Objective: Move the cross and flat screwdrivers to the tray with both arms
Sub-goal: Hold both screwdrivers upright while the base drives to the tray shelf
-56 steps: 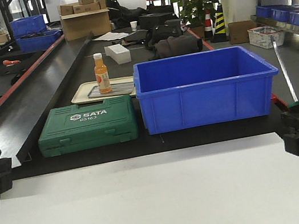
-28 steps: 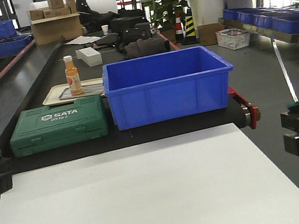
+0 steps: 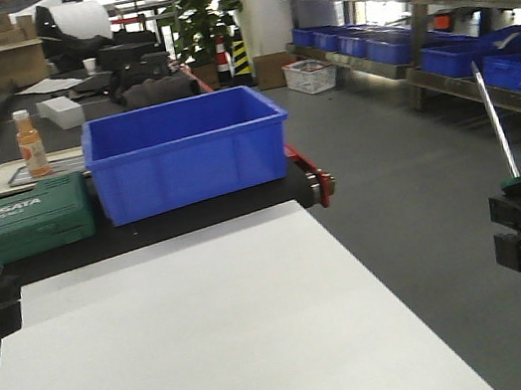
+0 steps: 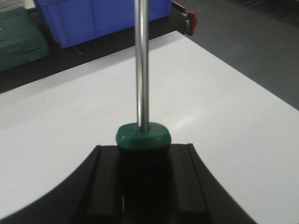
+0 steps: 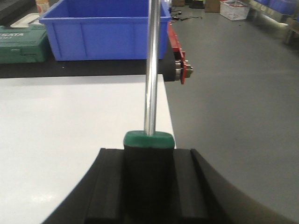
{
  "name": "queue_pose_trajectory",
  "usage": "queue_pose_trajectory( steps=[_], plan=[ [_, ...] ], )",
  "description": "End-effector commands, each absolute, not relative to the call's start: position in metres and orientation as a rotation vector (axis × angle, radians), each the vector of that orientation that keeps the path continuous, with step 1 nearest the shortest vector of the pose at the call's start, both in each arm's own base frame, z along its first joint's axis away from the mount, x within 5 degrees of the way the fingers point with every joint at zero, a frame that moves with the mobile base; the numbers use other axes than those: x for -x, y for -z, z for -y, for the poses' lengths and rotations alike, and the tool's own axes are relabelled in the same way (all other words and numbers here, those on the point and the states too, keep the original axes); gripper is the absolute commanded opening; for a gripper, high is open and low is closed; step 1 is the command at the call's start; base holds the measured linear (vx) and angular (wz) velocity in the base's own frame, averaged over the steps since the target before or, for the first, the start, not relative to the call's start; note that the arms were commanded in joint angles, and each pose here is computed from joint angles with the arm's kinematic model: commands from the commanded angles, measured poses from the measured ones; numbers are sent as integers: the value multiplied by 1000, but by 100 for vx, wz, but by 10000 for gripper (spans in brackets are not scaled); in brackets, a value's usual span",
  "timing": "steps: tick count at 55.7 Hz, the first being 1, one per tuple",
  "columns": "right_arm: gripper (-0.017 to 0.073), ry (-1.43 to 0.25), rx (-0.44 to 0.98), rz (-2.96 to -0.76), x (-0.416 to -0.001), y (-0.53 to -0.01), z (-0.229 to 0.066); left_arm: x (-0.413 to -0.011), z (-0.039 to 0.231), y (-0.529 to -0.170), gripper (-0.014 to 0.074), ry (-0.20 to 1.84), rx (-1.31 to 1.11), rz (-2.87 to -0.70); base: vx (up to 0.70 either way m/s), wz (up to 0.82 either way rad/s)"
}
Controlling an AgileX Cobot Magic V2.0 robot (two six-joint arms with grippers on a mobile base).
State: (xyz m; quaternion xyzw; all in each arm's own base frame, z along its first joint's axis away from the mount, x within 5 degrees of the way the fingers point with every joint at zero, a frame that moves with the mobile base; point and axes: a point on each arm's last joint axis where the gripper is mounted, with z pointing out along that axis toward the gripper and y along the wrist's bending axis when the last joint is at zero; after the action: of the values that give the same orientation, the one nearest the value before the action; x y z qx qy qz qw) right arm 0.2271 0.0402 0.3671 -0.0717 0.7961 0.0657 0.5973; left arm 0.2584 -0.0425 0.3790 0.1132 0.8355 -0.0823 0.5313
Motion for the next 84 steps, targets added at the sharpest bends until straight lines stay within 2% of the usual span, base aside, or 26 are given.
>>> queue_pose_trajectory(
  steps=[1, 44, 84],
  plan=[
    [-8, -143, 143, -1701, -224, -392, -38, -255, 42, -402, 0, 207, -218, -1871, -21, -51],
    [-8, -143, 143, -1701, -224, -392, -38, -255, 42, -402, 0, 207, -218, -1871, -10, -69],
    [-8, -143, 143, -1700, -224, -392, -38, -255, 42, -402, 0, 207, -218, -1871, 17, -46]
  ],
)
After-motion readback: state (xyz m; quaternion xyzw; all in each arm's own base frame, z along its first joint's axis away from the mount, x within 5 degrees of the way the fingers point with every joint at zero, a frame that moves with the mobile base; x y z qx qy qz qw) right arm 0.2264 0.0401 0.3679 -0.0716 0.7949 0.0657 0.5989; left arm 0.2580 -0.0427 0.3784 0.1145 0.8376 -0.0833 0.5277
